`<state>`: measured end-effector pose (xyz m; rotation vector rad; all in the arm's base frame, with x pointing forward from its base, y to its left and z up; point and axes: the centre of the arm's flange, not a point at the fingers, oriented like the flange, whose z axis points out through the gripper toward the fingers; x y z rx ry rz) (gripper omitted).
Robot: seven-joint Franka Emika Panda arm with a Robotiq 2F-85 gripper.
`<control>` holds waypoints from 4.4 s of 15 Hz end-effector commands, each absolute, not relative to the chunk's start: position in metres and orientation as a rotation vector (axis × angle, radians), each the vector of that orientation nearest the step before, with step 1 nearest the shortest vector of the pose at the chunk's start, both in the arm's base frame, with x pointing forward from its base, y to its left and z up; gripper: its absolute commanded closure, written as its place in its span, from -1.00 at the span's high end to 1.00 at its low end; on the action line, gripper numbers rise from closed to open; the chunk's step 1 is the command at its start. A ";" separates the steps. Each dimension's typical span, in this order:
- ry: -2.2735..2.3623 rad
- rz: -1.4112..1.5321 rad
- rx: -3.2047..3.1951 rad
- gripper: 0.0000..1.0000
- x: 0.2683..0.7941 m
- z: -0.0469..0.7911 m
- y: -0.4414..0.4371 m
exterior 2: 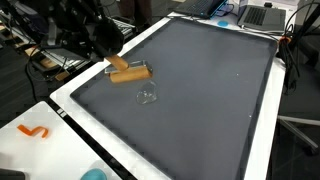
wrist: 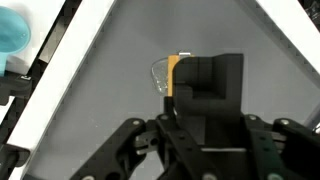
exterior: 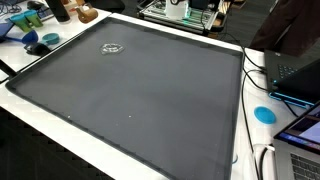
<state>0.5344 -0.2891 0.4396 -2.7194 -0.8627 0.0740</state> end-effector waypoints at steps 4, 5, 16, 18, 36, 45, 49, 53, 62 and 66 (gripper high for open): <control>-0.952 0.033 -2.676 -0.52 0.525 0.439 -0.271; -0.972 0.034 -2.667 -0.52 0.524 0.438 -0.267; -1.101 0.066 -2.688 -0.52 0.502 0.424 -0.217; -1.136 0.096 -2.710 -0.52 0.497 0.417 -0.207; -1.733 0.584 -2.706 -0.52 0.475 0.351 -0.100; -1.746 0.553 -2.691 -0.02 0.485 0.342 -0.094; -1.838 0.565 -2.634 -0.52 0.492 0.326 -0.091; -1.918 0.491 -2.641 -0.52 0.500 0.316 -0.090; -2.040 0.462 -2.578 -0.52 0.516 0.293 -0.092; -2.057 0.456 -2.566 -0.52 0.521 0.289 -0.096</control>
